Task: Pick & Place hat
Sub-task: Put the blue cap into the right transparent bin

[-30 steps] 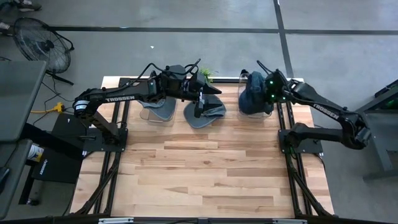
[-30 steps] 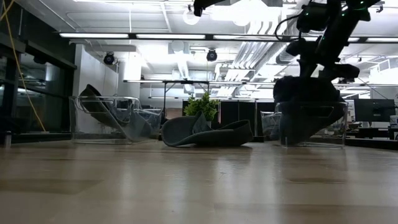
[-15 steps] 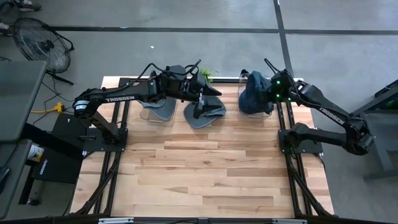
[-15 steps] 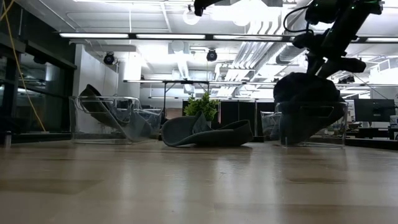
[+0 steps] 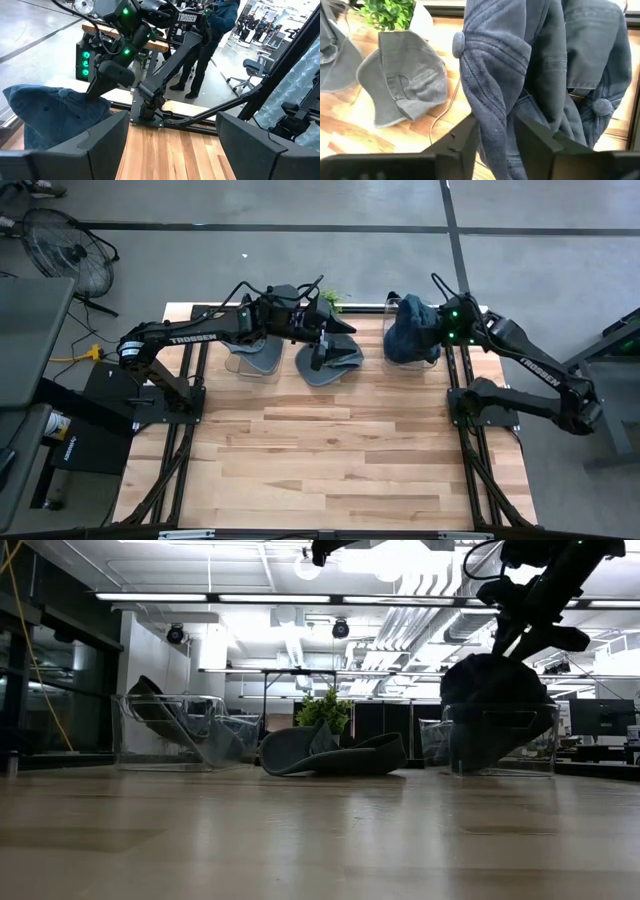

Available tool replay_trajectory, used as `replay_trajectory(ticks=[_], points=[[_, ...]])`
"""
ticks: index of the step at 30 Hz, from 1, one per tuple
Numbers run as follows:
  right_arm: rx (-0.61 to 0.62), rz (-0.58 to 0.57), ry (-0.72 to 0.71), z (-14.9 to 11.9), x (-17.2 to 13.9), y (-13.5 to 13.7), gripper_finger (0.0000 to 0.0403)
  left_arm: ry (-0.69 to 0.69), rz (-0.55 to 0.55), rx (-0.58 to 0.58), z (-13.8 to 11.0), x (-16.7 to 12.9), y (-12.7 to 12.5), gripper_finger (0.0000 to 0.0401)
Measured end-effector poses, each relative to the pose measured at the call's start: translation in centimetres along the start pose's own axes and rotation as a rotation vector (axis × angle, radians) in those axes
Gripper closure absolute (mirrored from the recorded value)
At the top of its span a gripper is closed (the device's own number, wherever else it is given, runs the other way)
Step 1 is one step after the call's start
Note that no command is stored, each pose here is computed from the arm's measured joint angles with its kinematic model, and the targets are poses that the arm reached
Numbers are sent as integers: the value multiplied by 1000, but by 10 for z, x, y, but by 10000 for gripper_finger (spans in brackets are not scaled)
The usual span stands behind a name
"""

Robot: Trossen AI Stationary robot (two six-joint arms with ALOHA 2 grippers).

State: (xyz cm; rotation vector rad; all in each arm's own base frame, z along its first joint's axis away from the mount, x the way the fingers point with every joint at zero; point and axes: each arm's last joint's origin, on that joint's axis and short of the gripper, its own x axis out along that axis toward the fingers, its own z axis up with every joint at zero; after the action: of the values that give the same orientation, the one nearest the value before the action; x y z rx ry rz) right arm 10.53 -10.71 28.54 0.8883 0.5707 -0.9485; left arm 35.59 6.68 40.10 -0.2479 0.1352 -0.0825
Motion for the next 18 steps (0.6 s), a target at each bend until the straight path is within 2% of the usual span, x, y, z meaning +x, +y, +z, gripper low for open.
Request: replay_trajectory(ticks=[6,10,14,18], points=[[-18,26,-39,-2,-10,-1,216,6,1,-2,-1,0,0,106],[-23,66,-99,-1,-18,0,209,6,0,-2,-1,0,0,106],[-29,127,-182,4,-23,5,235,6,0,-2,-1,0,0,106],[-55,203,-221,10,-22,12,307,7,0,-2,-1,0,0,106]])
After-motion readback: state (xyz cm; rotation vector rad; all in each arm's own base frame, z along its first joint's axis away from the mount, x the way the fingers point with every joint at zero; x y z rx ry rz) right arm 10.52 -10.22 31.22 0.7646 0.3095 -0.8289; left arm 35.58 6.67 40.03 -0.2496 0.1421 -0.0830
